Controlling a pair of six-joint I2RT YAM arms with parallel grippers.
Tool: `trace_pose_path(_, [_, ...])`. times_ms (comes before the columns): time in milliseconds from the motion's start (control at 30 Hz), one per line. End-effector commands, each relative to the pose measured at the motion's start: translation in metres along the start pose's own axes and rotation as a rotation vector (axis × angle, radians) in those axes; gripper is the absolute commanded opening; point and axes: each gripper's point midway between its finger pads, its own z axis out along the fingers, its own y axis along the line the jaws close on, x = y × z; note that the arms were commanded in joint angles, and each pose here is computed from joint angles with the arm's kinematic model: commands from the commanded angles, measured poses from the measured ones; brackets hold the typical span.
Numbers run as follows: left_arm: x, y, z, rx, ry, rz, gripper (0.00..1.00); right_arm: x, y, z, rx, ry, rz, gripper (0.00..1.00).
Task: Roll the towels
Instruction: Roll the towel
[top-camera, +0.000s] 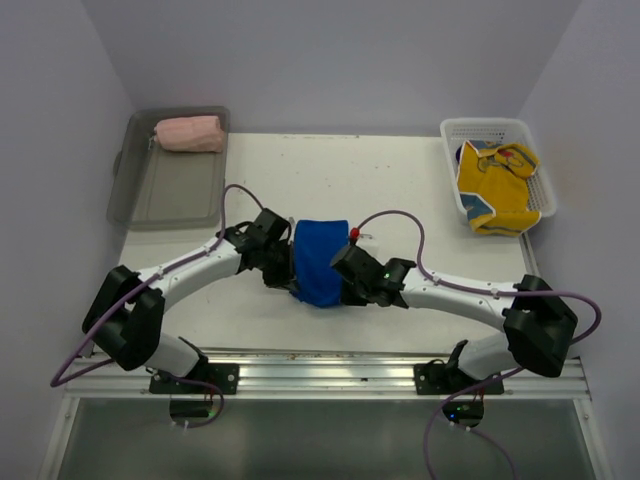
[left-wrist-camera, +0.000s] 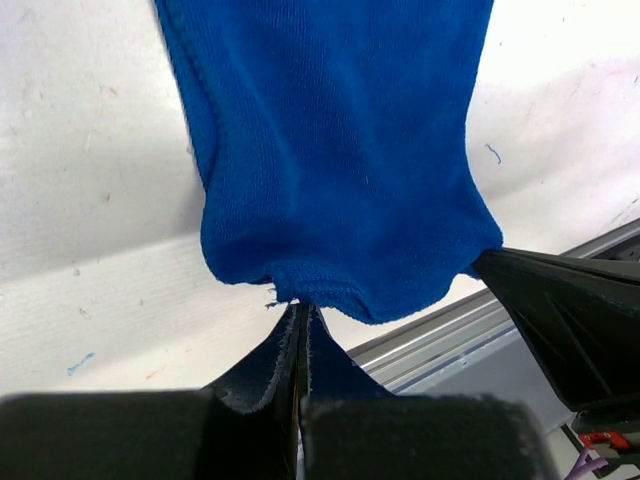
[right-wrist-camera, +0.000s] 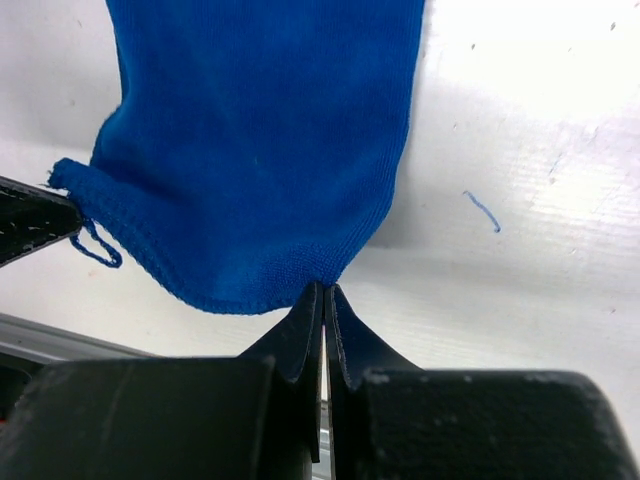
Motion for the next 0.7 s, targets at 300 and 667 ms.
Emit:
trace_pose_path(300, [-0.036, -0.006, 0.002, -0.044, -0.029, 0.04, 0.0, -0.054, -0.013, 0.01, 0.044, -0.082, 0.002, 0.0])
trace_pose_path(667, [-0.056, 0.0, 0.013, -0.069, -0.036, 0.031, 0.0, -0.076, -0.005, 0.027, 0.054, -0.077, -0.01, 0.0])
